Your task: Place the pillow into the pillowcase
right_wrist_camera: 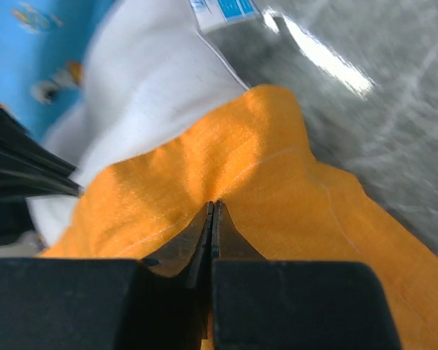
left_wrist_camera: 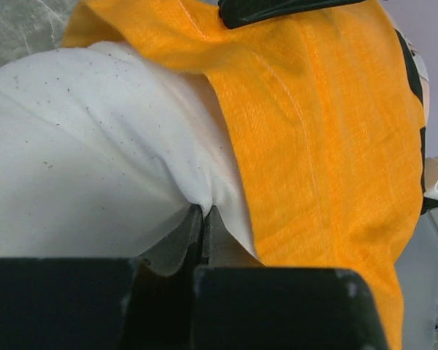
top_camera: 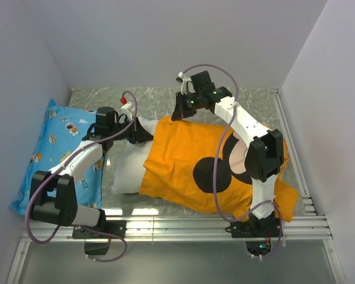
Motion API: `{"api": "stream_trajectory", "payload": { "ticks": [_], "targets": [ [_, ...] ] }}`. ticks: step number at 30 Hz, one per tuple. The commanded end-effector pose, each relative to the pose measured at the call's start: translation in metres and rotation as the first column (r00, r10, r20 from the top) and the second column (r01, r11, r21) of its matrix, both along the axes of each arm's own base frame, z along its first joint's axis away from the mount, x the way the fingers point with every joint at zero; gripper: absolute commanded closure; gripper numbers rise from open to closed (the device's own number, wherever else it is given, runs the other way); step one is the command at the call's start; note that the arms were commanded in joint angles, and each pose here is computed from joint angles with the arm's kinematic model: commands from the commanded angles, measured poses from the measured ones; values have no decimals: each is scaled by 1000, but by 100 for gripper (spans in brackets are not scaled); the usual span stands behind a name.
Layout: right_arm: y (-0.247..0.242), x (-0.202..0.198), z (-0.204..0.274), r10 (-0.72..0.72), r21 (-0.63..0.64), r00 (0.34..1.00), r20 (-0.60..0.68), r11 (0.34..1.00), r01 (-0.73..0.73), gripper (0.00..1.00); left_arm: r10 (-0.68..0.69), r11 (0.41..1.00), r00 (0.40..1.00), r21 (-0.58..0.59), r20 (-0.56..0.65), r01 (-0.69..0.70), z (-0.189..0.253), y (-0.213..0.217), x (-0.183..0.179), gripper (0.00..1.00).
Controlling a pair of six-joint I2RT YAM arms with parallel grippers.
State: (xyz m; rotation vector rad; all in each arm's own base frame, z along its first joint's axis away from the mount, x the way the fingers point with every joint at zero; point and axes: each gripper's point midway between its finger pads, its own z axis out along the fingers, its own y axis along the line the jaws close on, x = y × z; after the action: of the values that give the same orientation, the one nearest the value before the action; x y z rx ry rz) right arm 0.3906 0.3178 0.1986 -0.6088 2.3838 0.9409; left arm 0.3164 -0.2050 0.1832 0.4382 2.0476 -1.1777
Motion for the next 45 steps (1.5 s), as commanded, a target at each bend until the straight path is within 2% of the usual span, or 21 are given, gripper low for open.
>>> {"api": "stream_trajectory", "payload": {
  "ticks": [1,7,11,15,18,19,20,21,22,23,24,25,27,30,31,34,35,37,39,43,45],
  "targets": [
    [69,-19,122,100,351,975,199,922,-166,100,-52,996,996,-72,67,57,28,-14,8,100],
    [136,-28,153,157,503,973,172,835,-223,100,-73,978,995,-189,72,85,67,-26,10,100],
    [142,-19,155,135,520,974,182,828,-212,100,-47,972,999,-231,9,48,64,-19,4,100],
    [138,13,105,73,446,985,156,885,-136,100,5,975,997,-223,-83,-23,34,-9,3,100],
    [137,8,58,109,404,993,56,907,-122,100,23,977,988,-207,-149,-54,12,-7,5,100],
    [134,3,44,120,382,993,16,917,-117,99,40,977,988,-201,-150,-70,9,-3,10,100],
    [130,2,42,122,371,992,2,921,-115,90,59,979,980,-180,-191,-94,1,3,13,99],
    [117,5,53,120,370,992,32,921,-124,77,75,984,989,-149,-126,-94,7,10,23,96],
    [102,6,52,102,350,995,19,931,-102,68,103,986,990,-124,-96,-115,11,24,31,84],
    [88,8,60,82,348,996,40,933,-91,58,108,989,985,-85,-133,-120,6,32,26,76],
    [58,14,94,39,360,991,127,929,-82,41,90,995,996,-35,-25,-91,18,41,32,68],
    [39,13,93,13,332,992,127,942,-55,33,112,994,994,5,20,-112,27,53,33,53],
    [-6,2,118,-9,265,976,218,963,-50,18,80,990,992,107,102,-91,35,67,24,40],
    [-50,-33,121,49,104,947,318,991,-86,17,1,958,964,278,267,-78,44,82,2,29],
    [-64,-39,113,56,33,935,349,997,-71,17,-15,938,939,329,344,-105,56,87,-8,7],
    [-106,-74,78,123,-146,903,412,987,-67,17,-194,866,860,494,472,-76,54,78,-47,5],
    [-123,-77,64,123,-223,893,432,974,-27,17,-217,824,856,559,470,-97,35,82,-55,5],
    [-147,-96,33,187,-333,860,475,943,-21,16,-339,786,769,612,542,-84,34,62,-82,1],
    [-166,-116,7,246,-417,821,515,909,-11,15,-401,728,758,681,515,-77,4,59,-97,1],
    [-162,-128,-15,349,-483,688,636,876,2,13,-396,731,734,673,552,-112,-2,57,-100,1],
    [-158,-135,-43,409,-536,665,625,844,-14,13,-426,749,715,659,555,-65,0,49,-107,1]
  ]
}}
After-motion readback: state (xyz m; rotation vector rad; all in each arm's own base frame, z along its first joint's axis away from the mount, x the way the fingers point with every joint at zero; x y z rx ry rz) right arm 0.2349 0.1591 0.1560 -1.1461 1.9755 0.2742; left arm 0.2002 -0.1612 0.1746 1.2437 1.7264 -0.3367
